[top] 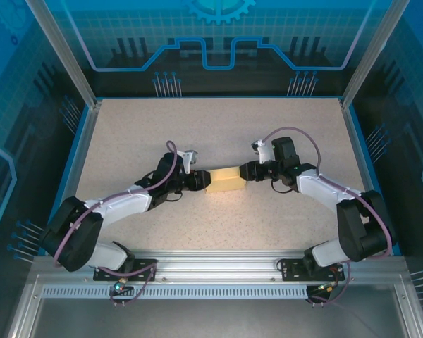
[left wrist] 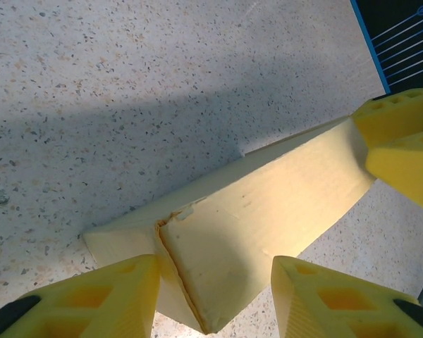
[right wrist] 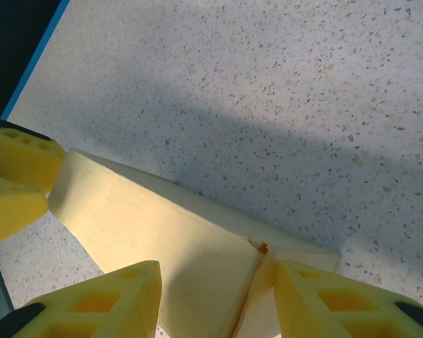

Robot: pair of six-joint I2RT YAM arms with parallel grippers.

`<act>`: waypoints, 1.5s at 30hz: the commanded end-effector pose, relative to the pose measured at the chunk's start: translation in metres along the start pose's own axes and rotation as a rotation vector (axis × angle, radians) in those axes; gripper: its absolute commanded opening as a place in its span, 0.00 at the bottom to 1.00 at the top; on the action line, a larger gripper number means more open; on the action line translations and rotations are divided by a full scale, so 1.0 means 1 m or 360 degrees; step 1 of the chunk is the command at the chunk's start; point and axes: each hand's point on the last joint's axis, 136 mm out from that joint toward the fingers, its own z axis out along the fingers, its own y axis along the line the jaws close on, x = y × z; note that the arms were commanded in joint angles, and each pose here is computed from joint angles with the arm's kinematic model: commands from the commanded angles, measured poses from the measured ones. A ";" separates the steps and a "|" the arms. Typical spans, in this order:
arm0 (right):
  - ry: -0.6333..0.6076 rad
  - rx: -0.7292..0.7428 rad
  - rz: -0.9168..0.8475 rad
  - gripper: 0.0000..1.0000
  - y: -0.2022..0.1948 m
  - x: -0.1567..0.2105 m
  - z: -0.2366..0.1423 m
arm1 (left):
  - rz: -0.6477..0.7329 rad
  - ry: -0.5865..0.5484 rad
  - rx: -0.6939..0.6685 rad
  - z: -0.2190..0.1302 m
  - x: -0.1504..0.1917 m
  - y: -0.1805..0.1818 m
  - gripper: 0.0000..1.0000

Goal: Fold the paper box

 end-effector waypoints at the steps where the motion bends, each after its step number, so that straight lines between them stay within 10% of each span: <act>1: -0.0079 -0.0129 -0.0041 0.46 0.020 -0.022 0.000 | 0.0023 -0.0067 0.0099 0.004 -0.022 -0.019 0.46; 21: -0.0165 -0.0075 -0.0048 0.46 0.000 -0.083 0.032 | 0.0102 -0.0182 0.0020 0.030 -0.098 -0.015 0.45; 45: -0.0098 -0.0073 -0.0040 0.46 0.004 -0.036 0.025 | 0.0094 -0.0083 0.0052 0.037 -0.043 -0.010 0.47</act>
